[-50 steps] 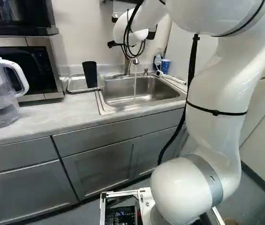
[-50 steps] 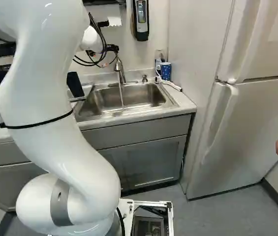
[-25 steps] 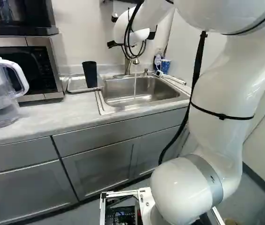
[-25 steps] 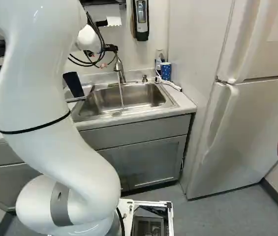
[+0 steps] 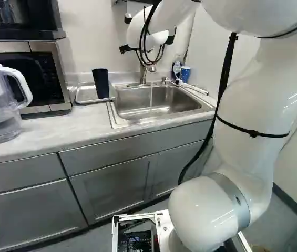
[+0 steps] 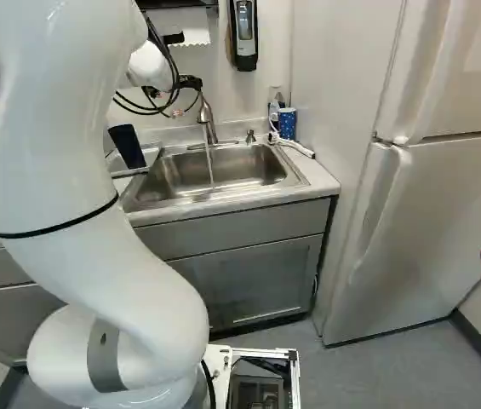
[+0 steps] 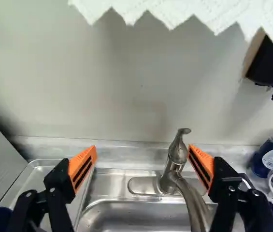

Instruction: Rinse the cup and place it in the tray

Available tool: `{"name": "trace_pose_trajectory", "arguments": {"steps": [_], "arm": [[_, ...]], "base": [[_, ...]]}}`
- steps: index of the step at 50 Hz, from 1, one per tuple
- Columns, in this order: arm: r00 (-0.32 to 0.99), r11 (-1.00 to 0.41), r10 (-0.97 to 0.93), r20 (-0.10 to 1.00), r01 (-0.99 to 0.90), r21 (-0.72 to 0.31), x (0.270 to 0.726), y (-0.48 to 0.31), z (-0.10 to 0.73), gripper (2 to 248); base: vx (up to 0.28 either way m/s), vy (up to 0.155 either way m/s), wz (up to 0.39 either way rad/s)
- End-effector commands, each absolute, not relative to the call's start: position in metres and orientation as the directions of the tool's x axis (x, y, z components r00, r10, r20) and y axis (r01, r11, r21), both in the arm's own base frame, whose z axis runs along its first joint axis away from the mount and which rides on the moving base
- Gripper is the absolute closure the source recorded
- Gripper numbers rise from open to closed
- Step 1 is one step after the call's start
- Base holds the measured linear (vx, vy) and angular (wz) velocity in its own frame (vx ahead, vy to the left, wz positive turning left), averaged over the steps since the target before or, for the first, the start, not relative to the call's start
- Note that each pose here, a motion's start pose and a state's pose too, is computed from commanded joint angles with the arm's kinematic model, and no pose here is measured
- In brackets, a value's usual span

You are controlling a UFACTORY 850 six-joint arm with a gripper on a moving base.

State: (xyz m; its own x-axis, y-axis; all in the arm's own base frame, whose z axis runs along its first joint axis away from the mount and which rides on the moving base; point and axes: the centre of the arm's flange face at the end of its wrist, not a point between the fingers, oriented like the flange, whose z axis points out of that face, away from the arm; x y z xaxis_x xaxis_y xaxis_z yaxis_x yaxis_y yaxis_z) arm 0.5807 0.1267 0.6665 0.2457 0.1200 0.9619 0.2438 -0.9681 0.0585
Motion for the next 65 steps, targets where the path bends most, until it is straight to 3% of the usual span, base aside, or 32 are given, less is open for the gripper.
{"name": "trace_pose_trajectory", "arguments": {"steps": [30, 65], "arm": [[0.206, -0.971, 0.109, 0.972, 0.230, 0.060, 0.625, 0.128, 0.681, 3], [0.207, -0.970, 0.110, 0.972, 0.236, 0.060, 0.628, 0.133, 0.681, 3]], "base": [[0.000, 0.000, 0.000], [0.000, 0.000, 0.000]]}}
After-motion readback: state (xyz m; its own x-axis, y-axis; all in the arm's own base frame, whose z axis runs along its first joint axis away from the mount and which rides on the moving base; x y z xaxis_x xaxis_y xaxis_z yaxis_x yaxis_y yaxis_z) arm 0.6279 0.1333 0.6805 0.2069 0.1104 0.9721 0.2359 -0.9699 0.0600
